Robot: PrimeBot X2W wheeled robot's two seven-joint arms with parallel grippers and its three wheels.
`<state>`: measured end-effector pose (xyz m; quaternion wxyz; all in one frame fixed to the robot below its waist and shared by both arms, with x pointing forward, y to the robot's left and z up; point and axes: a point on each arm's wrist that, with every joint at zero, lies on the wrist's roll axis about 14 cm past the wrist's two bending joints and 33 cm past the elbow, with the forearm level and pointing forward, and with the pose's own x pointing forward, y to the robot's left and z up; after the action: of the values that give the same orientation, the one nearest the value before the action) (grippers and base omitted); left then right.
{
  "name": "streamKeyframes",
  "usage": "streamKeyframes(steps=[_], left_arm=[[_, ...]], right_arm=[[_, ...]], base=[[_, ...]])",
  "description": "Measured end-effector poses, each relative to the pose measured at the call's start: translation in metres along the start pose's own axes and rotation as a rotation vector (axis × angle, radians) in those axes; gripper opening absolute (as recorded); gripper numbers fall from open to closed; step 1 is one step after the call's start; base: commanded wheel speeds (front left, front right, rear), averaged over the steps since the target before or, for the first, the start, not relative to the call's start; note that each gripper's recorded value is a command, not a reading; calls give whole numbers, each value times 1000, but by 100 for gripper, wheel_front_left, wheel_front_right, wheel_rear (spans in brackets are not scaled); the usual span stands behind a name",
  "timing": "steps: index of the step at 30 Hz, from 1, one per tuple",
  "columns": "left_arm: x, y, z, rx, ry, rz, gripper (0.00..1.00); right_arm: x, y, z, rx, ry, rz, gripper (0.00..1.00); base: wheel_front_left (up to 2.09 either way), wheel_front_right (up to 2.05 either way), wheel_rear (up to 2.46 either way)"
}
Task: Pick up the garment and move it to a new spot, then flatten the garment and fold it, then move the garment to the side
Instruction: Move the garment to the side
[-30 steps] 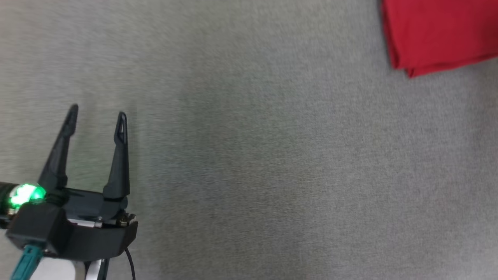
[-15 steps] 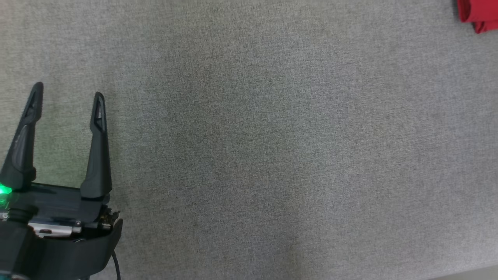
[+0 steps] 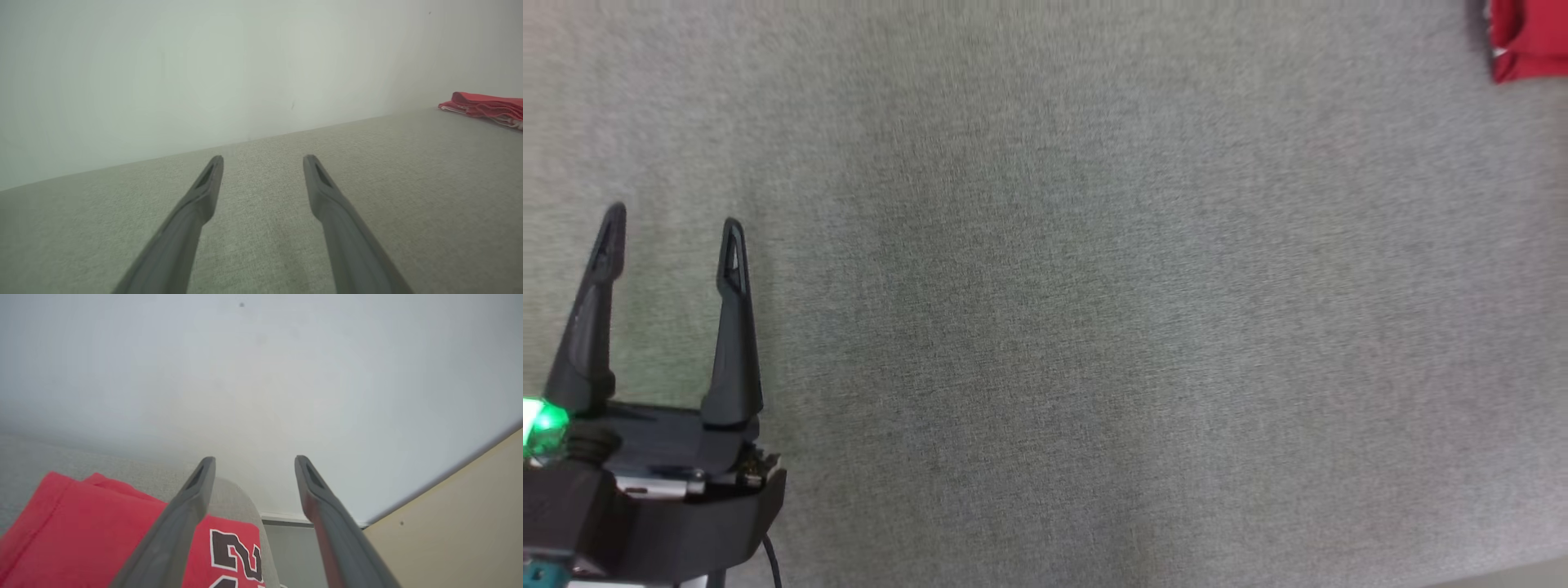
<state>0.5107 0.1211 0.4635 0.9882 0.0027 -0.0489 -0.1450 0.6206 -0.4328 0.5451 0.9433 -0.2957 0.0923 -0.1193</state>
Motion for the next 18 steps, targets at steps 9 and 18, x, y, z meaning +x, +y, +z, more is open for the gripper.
streamKeyframes(steps=[9,18], left_arm=[[-38,15,5,-17,62,101,100],[-78,22,37,-31,40,177,100]], right_arm=[[-40,35,74,167,-266,77,100],[-119,63,81,376,-340,121,100]], base=[[0,0,0],[0,0,0]])
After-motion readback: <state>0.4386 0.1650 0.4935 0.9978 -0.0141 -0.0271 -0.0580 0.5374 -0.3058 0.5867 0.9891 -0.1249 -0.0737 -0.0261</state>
